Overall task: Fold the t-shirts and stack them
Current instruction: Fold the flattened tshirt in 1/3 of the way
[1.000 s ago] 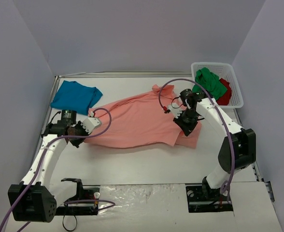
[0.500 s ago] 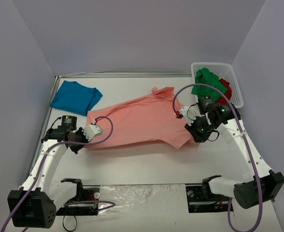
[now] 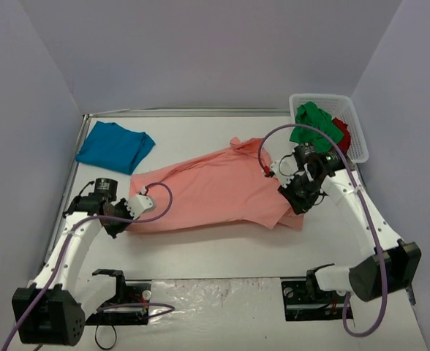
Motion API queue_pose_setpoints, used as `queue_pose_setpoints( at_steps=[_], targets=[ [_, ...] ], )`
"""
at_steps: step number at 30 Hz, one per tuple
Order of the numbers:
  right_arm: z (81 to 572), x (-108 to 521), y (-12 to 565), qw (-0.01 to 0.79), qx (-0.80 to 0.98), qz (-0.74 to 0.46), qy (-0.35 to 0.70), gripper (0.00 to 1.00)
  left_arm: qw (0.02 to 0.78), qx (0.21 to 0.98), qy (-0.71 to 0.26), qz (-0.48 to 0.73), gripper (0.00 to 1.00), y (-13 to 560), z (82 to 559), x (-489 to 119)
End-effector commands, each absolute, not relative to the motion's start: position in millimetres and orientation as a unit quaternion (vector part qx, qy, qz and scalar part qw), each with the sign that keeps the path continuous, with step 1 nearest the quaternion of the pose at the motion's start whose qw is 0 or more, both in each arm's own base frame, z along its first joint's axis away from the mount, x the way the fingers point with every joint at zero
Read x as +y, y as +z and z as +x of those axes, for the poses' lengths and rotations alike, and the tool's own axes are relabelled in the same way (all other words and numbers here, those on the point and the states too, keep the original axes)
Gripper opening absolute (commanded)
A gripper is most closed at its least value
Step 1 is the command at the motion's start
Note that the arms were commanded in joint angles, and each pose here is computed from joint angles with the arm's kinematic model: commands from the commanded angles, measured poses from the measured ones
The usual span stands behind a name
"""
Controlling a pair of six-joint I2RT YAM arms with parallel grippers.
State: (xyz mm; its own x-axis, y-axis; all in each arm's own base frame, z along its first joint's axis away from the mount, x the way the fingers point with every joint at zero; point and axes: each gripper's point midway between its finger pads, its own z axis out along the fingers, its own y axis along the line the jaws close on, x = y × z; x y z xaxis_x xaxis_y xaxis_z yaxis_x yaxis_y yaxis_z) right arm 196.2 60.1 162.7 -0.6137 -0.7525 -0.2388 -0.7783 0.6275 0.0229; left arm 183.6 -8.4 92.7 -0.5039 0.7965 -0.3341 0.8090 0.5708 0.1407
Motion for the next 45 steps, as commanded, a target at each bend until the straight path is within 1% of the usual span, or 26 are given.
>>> queue_pose_setpoints(
  at_steps=[1,2,4,7,13,23,28,32,33,34,35,36,37,39,40,43,44,45],
  targets=[
    [218,53,162,0.091,0.9,-0.424,0.044,0.0,0.186,0.867,-0.006,0.462,0.02,104,201,-5],
    [223,54,155,0.075,0.901,-0.424,0.048,0.0,0.178,0.869,-0.009,0.462,0.03,101,205,-5],
    [236,54,156,0.075,0.901,-0.424,0.047,0.0,0.179,0.869,-0.007,0.462,0.03,106,213,-4],
    [257,54,148,0.055,0.903,-0.422,0.049,0.0,0.173,0.87,-0.006,0.462,0.02,109,223,-3],
    [294,60,149,0.062,0.904,-0.42,0.049,0.0,0.168,0.869,-0.011,0.465,0.03,109,236,-4],
    [348,76,130,0.039,0.904,-0.421,0.063,0.0,0.135,0.873,-0.029,0.468,0.02,92,246,-5],
    [364,81,106,0.012,0.904,-0.423,0.071,0.0,0.121,0.877,-0.031,0.465,0.03,80,250,-4],
    [375,86,98,0.012,0.902,-0.425,0.076,0.0,0.122,0.88,-0.029,0.457,0.02,76,259,-3],
    [377,88,94,0.011,0.902,-0.424,0.077,0.07,0.127,0.882,-0.022,0.453,0.03,77,266,-3],
    [379,90,92,0.014,0.902,-0.425,0.076,0.13,0.129,0.885,-0.017,0.448,0.06,77,269,-1],
    [382,91,91,0.016,0.904,-0.421,0.076,0.26,0.131,0.888,-0.012,0.441,0.11,75,275,0],
    [384,92,91,0.019,0.905,-0.419,0.075,0.35,0.136,0.889,-0.008,0.436,0.28,78,280,0],
    [387,92,92,0.026,0.906,-0.416,0.072,0.42,0.138,0.89,-0.006,0.434,0.31,79,283,0],
    [388,93,98,0.04,0.908,-0.41,0.071,0.45,0.143,0.895,0.001,0.423,0.31,81,290,2],
    [388,93,102,0.049,0.908,-0.41,0.07,0.46,0.15,0.895,0.004,0.419,0.35,85,295,2],
    [377,89,114,0.061,0.909,-0.407,0.062,0.49,0.16,0.899,0.007,0.407,0.36,94,298,1],
    [373,87,126,0.076,0.908,-0.408,0.057,0.5,0.169,0.899,0.01,0.404,0.39,100,298,1],
    [361,82,120,0.061,0.911,-0.405,0.055,0.5,0.172,0.898,0.012,0.404,0.4,103,297,1]
  ],
)
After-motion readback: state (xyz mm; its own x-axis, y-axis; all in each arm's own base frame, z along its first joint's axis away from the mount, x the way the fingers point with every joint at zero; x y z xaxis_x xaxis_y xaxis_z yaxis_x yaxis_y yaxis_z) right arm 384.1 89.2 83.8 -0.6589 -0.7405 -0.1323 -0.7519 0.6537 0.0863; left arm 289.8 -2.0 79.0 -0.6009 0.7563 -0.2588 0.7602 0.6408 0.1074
